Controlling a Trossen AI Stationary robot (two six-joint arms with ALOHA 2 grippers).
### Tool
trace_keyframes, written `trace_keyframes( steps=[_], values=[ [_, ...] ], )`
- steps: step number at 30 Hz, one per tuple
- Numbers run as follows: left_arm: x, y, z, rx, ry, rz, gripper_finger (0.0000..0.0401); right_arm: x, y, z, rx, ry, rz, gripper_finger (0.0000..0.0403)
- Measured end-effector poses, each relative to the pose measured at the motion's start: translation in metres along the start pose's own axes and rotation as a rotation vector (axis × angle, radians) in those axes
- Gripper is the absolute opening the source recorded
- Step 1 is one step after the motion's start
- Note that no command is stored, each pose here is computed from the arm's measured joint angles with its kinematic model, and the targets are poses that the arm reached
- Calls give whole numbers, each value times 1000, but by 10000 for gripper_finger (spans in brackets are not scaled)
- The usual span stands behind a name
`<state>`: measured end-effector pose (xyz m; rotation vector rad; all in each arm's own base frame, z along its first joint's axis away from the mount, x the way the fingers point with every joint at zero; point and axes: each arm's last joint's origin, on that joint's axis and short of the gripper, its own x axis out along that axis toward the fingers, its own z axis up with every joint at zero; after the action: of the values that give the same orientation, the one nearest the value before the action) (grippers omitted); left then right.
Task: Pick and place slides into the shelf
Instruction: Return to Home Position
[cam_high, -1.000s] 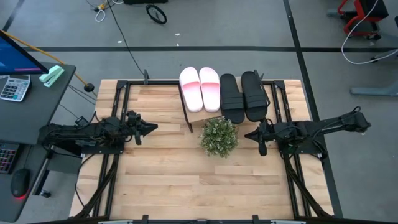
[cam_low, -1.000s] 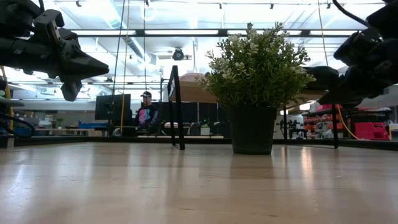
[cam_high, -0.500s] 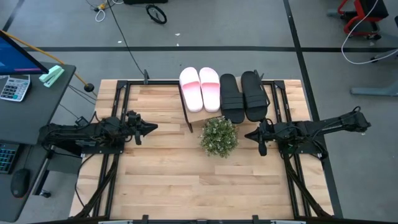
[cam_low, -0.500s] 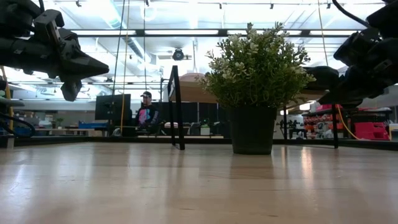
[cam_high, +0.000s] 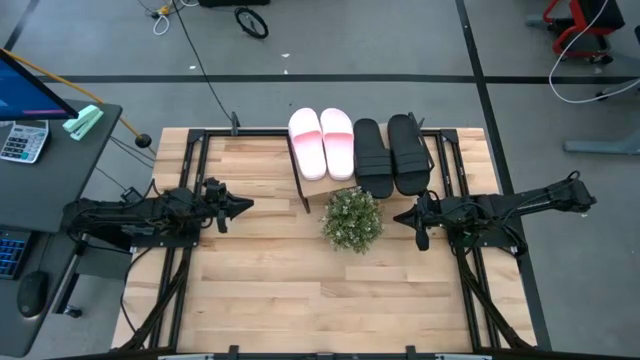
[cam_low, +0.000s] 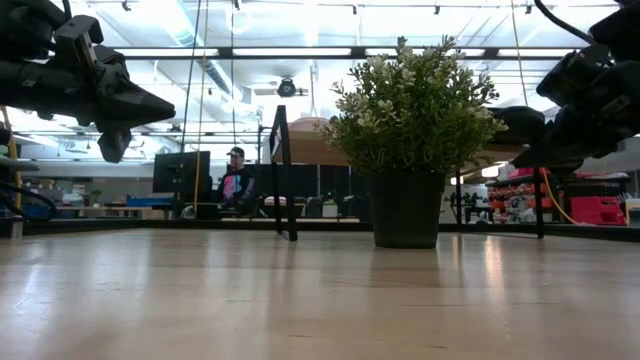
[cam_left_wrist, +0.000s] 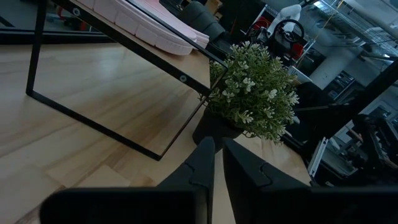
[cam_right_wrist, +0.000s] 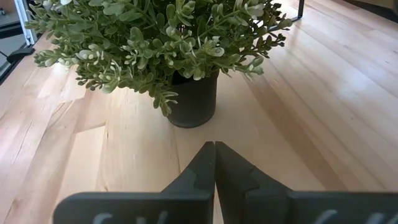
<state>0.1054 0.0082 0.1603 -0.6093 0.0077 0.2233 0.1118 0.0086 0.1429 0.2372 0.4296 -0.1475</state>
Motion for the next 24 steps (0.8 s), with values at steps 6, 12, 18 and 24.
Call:
trace_keyframes(
  steps=[6, 12, 18, 24],
  values=[
    [0, 0, 0, 0, 0, 0, 29, 0, 0, 0, 0, 0, 0, 14],
    [0, 0, 0, 0, 0, 0, 25, 0, 0, 0, 0, 0, 0, 14],
    [0, 0, 0, 0, 0, 0, 35, 0, 0, 0, 0, 0, 0, 14],
    [0, 0, 0, 0, 0, 0, 41, 0, 0, 0, 0, 1, 0, 14]
  ],
)
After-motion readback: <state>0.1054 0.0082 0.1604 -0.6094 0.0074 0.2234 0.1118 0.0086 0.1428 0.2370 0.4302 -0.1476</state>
